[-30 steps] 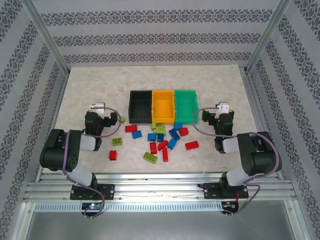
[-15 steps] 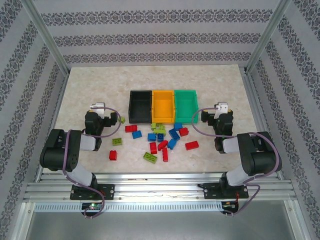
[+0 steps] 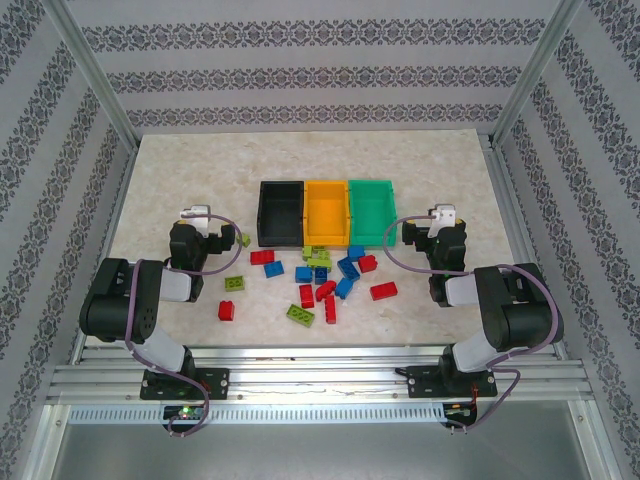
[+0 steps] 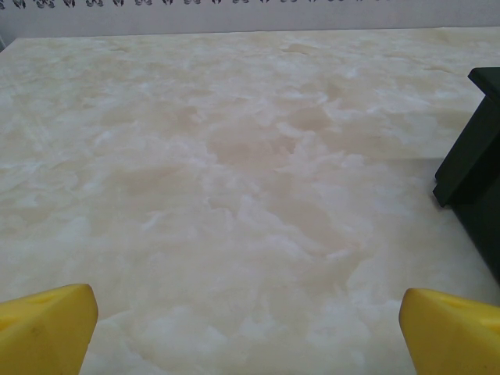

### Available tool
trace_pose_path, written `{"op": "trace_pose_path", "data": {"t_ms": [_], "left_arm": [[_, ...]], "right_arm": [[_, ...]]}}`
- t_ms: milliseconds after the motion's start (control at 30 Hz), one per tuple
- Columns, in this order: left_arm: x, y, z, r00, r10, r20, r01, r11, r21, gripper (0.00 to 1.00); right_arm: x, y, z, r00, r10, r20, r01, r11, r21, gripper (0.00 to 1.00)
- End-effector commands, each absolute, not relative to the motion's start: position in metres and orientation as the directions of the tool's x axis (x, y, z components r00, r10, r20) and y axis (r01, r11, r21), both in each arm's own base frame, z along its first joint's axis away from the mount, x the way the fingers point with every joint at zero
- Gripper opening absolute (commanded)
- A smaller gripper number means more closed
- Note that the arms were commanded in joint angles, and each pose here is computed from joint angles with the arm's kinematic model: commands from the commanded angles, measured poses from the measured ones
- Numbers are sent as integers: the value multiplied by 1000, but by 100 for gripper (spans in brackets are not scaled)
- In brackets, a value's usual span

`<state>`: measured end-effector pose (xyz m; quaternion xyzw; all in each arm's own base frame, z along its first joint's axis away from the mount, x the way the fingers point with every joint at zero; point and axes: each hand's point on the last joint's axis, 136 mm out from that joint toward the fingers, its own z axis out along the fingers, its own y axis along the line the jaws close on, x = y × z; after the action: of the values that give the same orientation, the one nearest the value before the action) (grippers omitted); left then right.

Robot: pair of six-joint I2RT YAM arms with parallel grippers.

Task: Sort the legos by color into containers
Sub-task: Pick up the lego from the center of the table.

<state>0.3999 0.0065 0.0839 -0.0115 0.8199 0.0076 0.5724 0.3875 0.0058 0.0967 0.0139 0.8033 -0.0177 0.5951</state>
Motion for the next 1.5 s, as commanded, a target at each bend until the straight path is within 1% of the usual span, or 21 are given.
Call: {"op": "trace_pose_path", "data": {"t_ms": [0,900,1100,1200,1300,1400,1467], "left_arm": [[401,8,88,-338,-6,-941,-19,1000,1,99],[401,5,87,-339,-2,-941,-5,1000,0,99],[401,7,88,-336,-5,-942,-13,1000,0,99],[399,9,91,-325,-11,-946,-30,1000,-1,99],[395,12,108,-304,-13,-953,-44,999,1,99],[390,13,125,-330,-26,-944,-57,998,-7,99],[386,11,139,-333,-61,-941,-61,997,-43,99]], "right_arm": [[392,5,103,-273,-3,-962,36,999,-13,98],[392,5,102,-280,-2,-960,30,999,-11,99],[391,7,107,-254,-9,-967,20,1000,-14,99],[384,10,117,-228,-14,-973,5,1000,-15,98],[377,8,134,-205,-11,-979,12,1000,-14,98],[369,11,157,-172,-11,-985,-5,1000,-11,98],[362,8,176,-133,59,-989,18,998,57,98]]}}
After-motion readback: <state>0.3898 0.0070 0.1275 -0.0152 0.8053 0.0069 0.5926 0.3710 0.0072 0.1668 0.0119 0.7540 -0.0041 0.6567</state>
